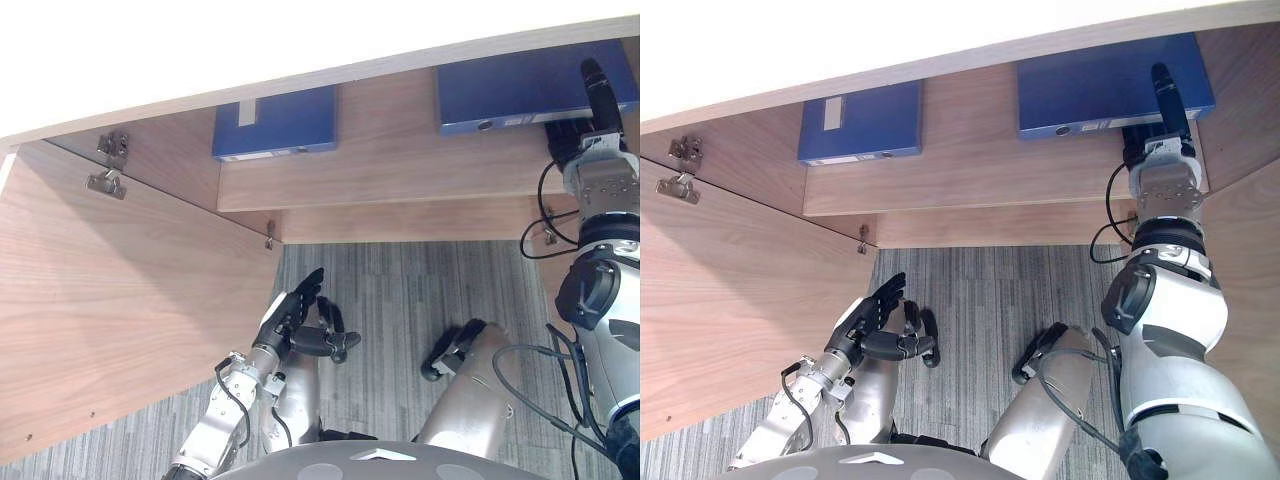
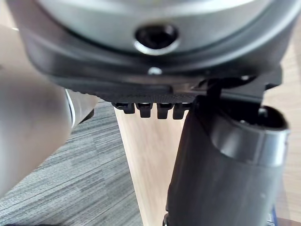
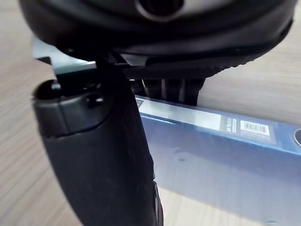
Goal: Walk over to the cabinet, pick up the folder, carry it to the office cabinet, place the folder inside the office cabinet, then close the office cabinet door
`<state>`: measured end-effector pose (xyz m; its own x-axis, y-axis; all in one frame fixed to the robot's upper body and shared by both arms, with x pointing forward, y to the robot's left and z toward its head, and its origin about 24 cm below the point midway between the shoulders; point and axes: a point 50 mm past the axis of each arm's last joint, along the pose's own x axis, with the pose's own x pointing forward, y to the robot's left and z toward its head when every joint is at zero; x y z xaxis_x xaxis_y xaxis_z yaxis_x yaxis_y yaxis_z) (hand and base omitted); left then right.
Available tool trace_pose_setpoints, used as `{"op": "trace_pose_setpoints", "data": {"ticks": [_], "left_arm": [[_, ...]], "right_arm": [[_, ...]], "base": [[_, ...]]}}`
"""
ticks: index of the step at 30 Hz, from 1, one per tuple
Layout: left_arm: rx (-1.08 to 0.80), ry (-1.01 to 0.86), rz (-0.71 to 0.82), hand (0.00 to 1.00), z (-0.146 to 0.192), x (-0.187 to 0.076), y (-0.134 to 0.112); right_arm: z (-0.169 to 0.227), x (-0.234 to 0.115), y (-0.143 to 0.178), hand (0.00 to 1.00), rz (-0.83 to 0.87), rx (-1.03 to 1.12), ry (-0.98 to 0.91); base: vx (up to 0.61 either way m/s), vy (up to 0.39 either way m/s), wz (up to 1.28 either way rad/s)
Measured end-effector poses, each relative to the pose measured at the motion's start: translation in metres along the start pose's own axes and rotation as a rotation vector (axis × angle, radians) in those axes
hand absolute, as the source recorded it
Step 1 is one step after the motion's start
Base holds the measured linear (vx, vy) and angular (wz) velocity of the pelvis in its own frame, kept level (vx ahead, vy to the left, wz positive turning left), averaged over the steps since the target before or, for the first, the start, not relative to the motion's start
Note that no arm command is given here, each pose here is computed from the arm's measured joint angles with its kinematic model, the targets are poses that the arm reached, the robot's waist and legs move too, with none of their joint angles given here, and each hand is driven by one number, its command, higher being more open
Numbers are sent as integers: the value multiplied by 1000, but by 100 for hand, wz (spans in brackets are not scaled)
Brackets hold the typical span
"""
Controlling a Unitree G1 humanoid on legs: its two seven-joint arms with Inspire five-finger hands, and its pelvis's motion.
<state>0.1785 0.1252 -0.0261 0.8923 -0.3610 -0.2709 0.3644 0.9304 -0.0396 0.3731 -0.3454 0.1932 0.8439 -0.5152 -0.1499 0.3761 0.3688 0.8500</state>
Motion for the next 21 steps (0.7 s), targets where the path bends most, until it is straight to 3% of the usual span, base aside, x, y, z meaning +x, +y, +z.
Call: {"op": "trace_pose_setpoints", "data": {"ticks": [21], "left_arm": [[29,18,-10,100,-2,0,-1]], "right_arm": [[-36,-5,-67,100,-103,-39,69]], "base": [[0,0,0]]}}
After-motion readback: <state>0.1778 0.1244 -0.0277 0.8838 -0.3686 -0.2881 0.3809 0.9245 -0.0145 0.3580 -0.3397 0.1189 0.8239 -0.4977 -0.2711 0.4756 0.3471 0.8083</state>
